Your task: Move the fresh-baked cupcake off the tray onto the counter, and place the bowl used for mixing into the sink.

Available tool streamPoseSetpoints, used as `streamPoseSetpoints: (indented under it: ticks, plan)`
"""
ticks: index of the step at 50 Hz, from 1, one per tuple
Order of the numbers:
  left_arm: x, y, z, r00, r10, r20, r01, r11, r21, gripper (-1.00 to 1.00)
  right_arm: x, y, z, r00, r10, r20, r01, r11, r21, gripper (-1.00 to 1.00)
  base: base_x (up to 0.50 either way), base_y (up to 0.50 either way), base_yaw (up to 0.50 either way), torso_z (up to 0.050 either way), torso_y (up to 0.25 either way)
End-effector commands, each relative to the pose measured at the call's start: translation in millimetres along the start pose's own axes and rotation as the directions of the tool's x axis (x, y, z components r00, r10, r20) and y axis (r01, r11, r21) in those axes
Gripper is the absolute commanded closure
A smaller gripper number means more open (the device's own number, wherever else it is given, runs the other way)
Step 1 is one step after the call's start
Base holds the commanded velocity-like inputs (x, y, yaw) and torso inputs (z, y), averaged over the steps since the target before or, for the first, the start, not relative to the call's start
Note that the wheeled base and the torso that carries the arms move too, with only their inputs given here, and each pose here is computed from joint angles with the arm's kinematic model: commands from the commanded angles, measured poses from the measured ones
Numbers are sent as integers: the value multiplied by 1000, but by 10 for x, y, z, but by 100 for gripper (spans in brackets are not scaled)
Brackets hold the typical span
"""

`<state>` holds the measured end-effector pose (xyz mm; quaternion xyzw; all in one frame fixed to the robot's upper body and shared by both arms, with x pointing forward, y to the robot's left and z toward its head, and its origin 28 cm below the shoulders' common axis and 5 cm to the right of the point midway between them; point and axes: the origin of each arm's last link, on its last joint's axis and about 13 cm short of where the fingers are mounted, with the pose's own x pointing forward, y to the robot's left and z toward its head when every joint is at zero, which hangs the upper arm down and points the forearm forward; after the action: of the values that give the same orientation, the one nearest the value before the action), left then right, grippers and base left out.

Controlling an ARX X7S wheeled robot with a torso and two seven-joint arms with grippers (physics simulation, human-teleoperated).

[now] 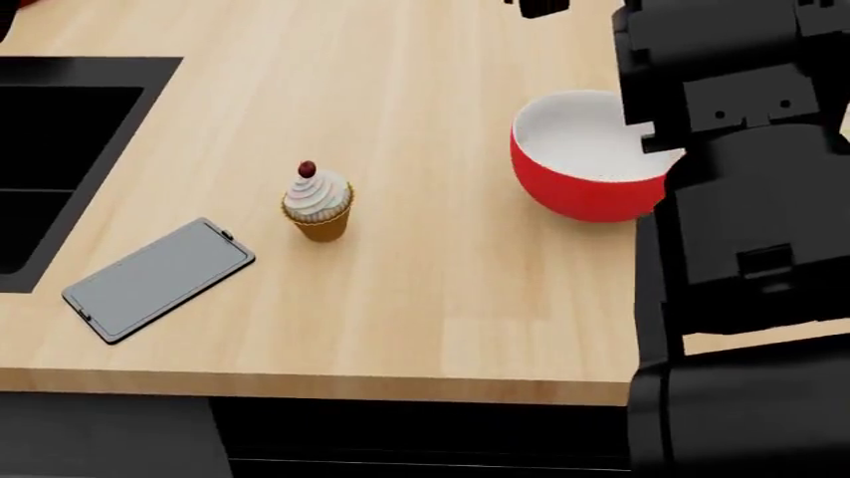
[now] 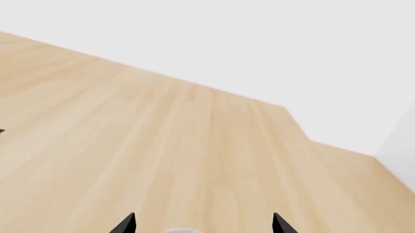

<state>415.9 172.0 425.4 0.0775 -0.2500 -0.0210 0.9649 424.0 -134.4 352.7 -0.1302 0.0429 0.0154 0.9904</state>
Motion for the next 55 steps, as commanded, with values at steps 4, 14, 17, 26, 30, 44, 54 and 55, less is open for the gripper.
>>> streamPoseSetpoints:
  ticks: [4, 14, 17, 26, 30, 44, 54, 55]
  plan:
    - [-3, -2, -9, 1000, -1, -15, 1, 1000, 0, -100, 3, 5, -9, 1000, 3, -4, -3, 1000, 0, -100, 0, 0, 0, 0, 0]
    - [-3, -2, -9, 1000, -1, -15, 1, 1000, 0, -100, 3, 5, -9, 1000, 3, -4, -3, 1000, 0, -100, 0, 0, 0, 0, 0]
    - [-2, -7, -8, 1000, 9, -3, -9, 1000, 10, -100, 5, 7, -7, 1000, 8, -1, -8, 1000, 0, -100, 0, 0, 0, 0, 0]
    - [-2, -10, -8, 1000, 5, -4, -5, 1000, 14, -100, -13, 6, 50, 1000, 7, 2, -7, 1000, -11, -100, 0, 0, 0, 0, 0]
    - [-3, -11, -12, 1000, 5, -4, -5, 1000, 14, -100, -14, 4, 91, 999, 15, 36, -15, 1000, -3, -100, 0, 0, 0, 0, 0]
    - [-2, -11, -7, 1000, 5, -3, -5, 1000, 15, -100, -1, 27, 67, 999, 24, 34, -24, 1000, -7, -100, 254, 0, 0, 0, 0]
    - [-3, -11, -14, 1000, 5, -4, -5, 1000, 18, -100, -8, 21, 80, 999, 15, 33, -15, 1000, -9, -100, 291, 0, 0, 0, 0]
    - [-3, -11, -15, 1000, 3, -4, -3, 1000, 19, -100, -7, 18, 78, 999, 15, 33, -14, 1000, -5, -100, 289, 0, 0, 0, 0]
